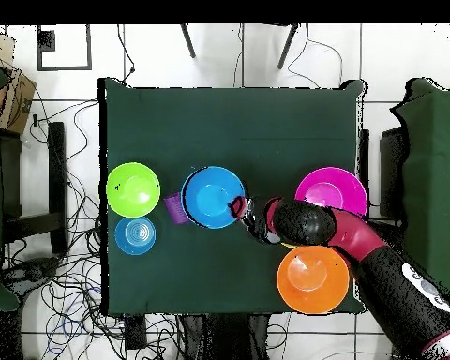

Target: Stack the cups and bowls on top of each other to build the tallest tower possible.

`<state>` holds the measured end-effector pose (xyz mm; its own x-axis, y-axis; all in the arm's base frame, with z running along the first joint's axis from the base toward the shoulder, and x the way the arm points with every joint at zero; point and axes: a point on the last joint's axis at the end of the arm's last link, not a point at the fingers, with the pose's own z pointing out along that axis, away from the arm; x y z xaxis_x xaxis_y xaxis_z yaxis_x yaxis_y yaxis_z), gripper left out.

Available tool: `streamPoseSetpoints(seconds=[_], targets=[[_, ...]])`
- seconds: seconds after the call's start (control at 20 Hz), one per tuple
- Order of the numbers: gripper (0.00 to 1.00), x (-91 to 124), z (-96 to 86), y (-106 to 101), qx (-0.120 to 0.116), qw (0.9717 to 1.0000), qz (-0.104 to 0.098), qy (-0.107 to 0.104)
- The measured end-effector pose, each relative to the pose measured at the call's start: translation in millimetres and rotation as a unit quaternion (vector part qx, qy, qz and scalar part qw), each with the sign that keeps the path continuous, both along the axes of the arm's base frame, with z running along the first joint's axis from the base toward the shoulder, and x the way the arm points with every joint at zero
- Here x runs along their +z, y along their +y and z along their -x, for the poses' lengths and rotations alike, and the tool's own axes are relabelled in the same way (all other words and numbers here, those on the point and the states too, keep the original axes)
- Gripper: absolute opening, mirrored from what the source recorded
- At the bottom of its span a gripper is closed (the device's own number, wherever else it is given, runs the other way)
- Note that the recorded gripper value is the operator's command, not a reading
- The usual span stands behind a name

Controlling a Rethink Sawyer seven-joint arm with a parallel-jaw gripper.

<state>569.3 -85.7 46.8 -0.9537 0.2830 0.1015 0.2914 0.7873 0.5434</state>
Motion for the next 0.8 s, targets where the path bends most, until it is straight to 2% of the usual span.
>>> streamPoseSetpoints(seconds=[0.15, 0.4, 0.8], targets=[[0.0, -2, 13.6, 4, 0.008, 1.0, 0.002, -0.004], [0.0, 0, 35.8, 22, 0.029, 0.9993, 0.01, -0.02], [0.0, 8, 49.7, 36, 0.04, 0.9984, 0.018, -0.035]])
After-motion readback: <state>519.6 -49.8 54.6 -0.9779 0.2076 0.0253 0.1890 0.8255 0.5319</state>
